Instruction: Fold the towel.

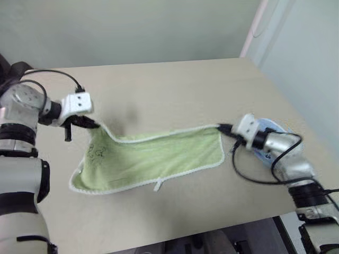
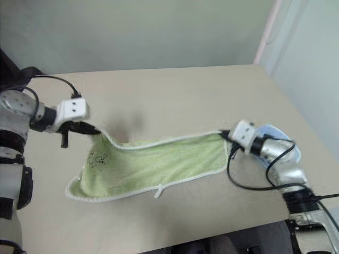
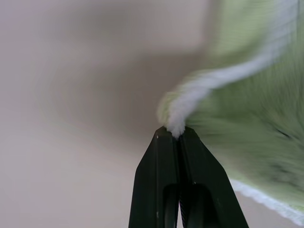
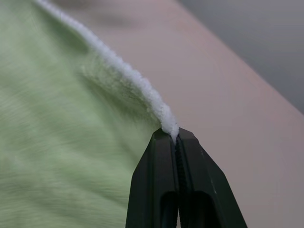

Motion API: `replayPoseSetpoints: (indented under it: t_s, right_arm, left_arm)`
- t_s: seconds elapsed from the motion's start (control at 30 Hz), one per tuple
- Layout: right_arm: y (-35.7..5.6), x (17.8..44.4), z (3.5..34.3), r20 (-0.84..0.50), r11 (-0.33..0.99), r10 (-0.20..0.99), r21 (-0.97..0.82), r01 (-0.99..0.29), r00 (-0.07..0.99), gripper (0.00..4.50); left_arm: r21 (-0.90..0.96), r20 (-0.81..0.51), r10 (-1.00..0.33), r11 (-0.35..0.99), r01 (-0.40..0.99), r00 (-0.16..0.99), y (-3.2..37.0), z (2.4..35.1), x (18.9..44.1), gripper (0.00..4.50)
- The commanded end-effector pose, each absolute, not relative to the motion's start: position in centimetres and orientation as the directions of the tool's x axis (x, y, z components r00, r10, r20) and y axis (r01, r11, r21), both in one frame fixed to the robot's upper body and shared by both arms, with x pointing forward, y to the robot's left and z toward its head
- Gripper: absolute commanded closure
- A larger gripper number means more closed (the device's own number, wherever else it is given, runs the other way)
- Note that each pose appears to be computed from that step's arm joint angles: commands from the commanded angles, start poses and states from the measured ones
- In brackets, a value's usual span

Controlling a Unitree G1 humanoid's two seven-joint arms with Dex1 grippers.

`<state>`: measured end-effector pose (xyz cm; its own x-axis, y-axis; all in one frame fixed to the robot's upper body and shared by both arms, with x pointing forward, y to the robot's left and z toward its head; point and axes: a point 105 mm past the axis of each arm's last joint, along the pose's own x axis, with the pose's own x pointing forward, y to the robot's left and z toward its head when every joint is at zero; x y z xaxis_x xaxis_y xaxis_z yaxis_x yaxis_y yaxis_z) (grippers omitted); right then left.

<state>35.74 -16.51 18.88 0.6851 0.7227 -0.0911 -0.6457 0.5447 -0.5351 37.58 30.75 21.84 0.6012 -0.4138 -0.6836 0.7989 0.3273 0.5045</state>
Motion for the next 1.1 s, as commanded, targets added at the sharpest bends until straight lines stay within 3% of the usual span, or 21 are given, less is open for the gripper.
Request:
replayPoseSetpoints:
  t_s: [0.03,0.17,0.27,0.47,0.7,0.8,0.9,1.1]
  right_arm:
    - [-19.0,36.9,23.1,0.023,0.657,0.669,-0.486,-0.576,0.743,4.5]
    - [-20.8,38.7,25.8,0.102,0.736,0.608,-0.446,-0.51,0.788,4.5]
    - [-22.1,39.5,29.7,0.203,0.782,0.563,-0.445,-0.436,0.802,4.5]
    - [-23.1,38.5,33.0,0.286,0.792,0.564,-0.452,-0.41,0.775,4.5]
    - [-22.3,34.7,31.4,0.221,0.721,0.67,-0.423,-0.549,0.709,4.5]
    - [-21.3,32.0,29.0,0.132,0.646,0.75,-0.36,-0.673,0.648,4.5]
    - [-20.3,29.2,26.8,0.041,0.56,0.818,-0.284,-0.779,0.573,4.5]
    - [-19.4,26.5,25.3,-0.031,0.475,0.873,-0.176,-0.862,0.487,4.5]
  left_arm:
    - [0.649,-0.518,-0.405,0.388,0.655,0.753,31.0,26.3,38.5,4.48]
    - [0.731,-0.39,-0.345,0.448,0.515,0.854,30.8,28.3,40.1,4.48]
    - [0.783,-0.232,-0.317,0.5,0.37,0.919,30.0,31.1,41.4,4.48]
    - [0.761,-0.081,-0.393,0.57,0.311,0.916,29.8,35.1,40.3,4.48]
    - [0.66,-0.175,-0.59,0.523,0.539,0.788,31.4,34.2,35.7,4.48]
    - [0.545,-0.296,-0.669,0.467,0.696,0.681,32.4,31.3,32.5,4.48]
    - [0.446,-0.432,-0.668,0.426,0.787,0.606,33.1,27.8,29.1,4.48]
    - [0.31,-0.437,-0.667,0.519,0.797,0.604,33.7,26.9,27.0,4.48]
